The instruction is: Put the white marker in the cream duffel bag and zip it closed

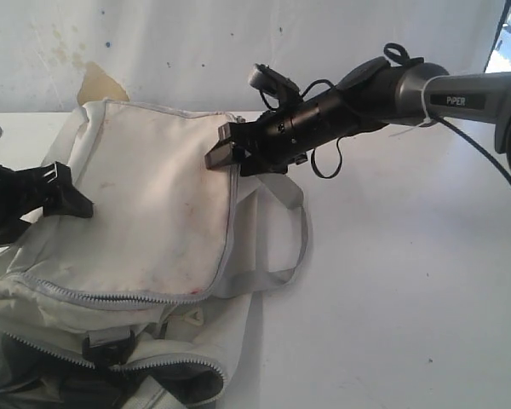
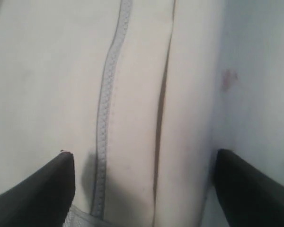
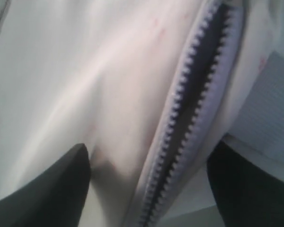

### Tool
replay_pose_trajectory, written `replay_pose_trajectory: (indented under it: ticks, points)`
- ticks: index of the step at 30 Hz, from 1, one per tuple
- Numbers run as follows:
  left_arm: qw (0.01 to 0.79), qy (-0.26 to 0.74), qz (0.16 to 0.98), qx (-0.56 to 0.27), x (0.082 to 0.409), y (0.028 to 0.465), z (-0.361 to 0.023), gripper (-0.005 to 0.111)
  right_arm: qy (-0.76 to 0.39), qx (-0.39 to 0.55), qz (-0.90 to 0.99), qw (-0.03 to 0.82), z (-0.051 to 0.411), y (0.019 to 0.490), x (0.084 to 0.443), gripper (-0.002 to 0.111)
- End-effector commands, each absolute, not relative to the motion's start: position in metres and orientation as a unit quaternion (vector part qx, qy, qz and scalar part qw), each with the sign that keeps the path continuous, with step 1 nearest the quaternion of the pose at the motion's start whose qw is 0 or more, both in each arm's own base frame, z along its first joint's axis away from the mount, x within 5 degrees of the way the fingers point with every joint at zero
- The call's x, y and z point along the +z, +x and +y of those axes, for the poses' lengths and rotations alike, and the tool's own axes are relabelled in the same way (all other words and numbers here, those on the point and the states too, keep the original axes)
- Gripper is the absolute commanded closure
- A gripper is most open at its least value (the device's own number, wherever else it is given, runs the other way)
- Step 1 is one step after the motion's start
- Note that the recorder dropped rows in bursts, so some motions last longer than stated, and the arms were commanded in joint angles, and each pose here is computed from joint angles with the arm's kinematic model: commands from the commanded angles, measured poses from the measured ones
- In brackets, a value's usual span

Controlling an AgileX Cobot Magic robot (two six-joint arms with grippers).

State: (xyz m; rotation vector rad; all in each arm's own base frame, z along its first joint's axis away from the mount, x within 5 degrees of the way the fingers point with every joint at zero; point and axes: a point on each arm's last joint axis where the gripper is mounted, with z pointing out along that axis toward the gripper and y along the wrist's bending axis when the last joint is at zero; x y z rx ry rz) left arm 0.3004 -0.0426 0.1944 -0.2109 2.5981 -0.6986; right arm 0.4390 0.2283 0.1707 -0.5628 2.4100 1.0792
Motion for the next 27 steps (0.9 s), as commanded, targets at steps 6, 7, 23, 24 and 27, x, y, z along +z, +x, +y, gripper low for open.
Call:
replay_pose_trajectory:
  ticks: [6, 7, 23, 24, 27]
  points:
    - [0.205, -0.091, 0.934, -0.279, 0.193, 0.3, -0.047, 0.093, -0.214, 0.394, 0.868, 0.213, 0.228, 0.438, 0.171, 0.108]
    - [0.205, -0.091, 0.934, -0.28, 0.193, 0.3, -0.048, 0.107, -0.209, 0.39, 0.872, 0.209, 0.226, 0.438, 0.17, 0.108]
    - [0.355, -0.085, 0.878, -0.311, 0.285, 0.373, -0.048, 0.106, -0.09, 0.236, 0.937, 0.241, 0.172, 0.399, 0.25, 0.108]
    - [0.349, -0.08, 0.879, -0.316, 0.284, 0.377, -0.049, 0.106, -0.084, 0.231, 0.938, 0.244, 0.169, 0.395, 0.253, 0.108]
    - [0.333, -0.055, 0.882, -0.33, 0.282, 0.391, -0.053, 0.106, -0.061, 0.225, 0.942, 0.241, 0.162, 0.38, 0.255, 0.108]
